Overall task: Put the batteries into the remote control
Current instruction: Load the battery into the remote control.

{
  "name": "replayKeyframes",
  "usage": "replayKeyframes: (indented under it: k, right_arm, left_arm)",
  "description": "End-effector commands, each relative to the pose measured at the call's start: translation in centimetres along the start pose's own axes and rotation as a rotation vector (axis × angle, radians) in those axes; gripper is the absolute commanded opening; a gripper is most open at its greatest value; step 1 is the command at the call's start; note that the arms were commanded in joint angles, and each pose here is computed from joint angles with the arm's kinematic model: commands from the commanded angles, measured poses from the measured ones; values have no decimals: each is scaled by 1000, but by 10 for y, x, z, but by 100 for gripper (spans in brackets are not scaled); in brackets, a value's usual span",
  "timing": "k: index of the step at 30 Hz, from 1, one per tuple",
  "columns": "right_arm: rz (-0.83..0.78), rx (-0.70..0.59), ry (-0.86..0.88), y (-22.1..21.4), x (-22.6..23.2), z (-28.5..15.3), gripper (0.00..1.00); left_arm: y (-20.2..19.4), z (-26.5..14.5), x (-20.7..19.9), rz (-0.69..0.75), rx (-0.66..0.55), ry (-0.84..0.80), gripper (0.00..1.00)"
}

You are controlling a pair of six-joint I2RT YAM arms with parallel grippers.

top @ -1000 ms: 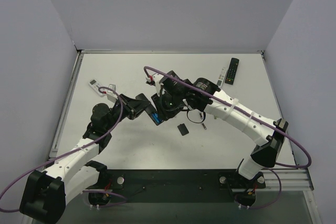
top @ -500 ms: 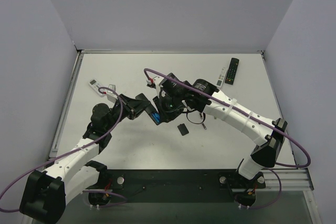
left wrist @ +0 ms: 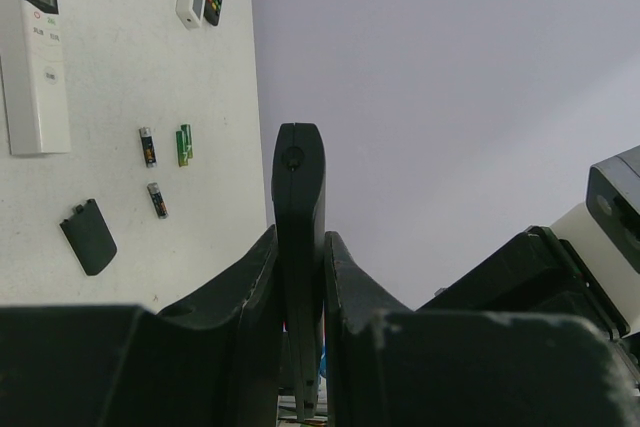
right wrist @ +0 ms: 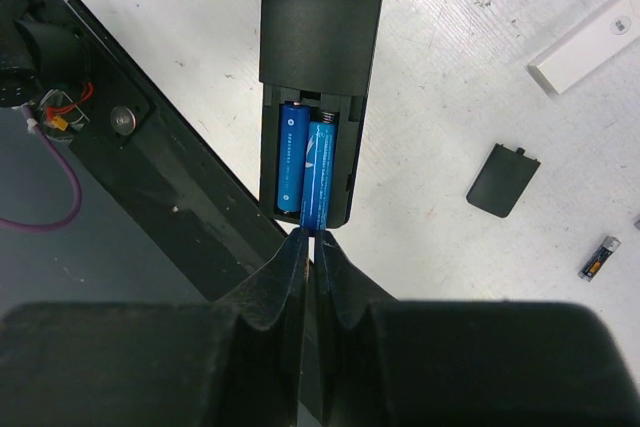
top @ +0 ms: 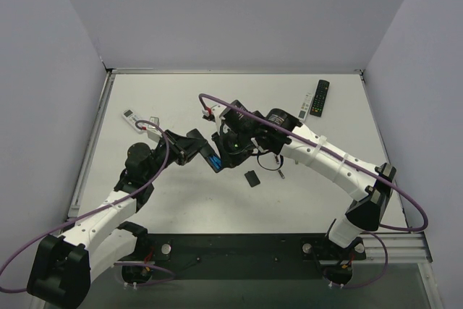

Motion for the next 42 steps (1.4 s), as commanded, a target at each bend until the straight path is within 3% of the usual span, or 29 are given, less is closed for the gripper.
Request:
replayKeyframes:
  k: [1, 42]
  right_arm:
    - [12, 29, 0, -2, -1, 0, 2]
    - [33, 4, -72, 8, -7, 38, 0]
  left_arm:
    - [1, -1, -24, 20, -7, -117, 0]
    - [-7, -4, -36, -47, -4, -225, 0]
Point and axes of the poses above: each gripper's point midway between its finger pads, its own z axis out along the fingers, its own x axis along the line the jaws close on, y = z × x, the point moved 8 cm from there along -z, back along the fingers, and after that the axes turned 2 degrees about -z, right-handed, at the moved point
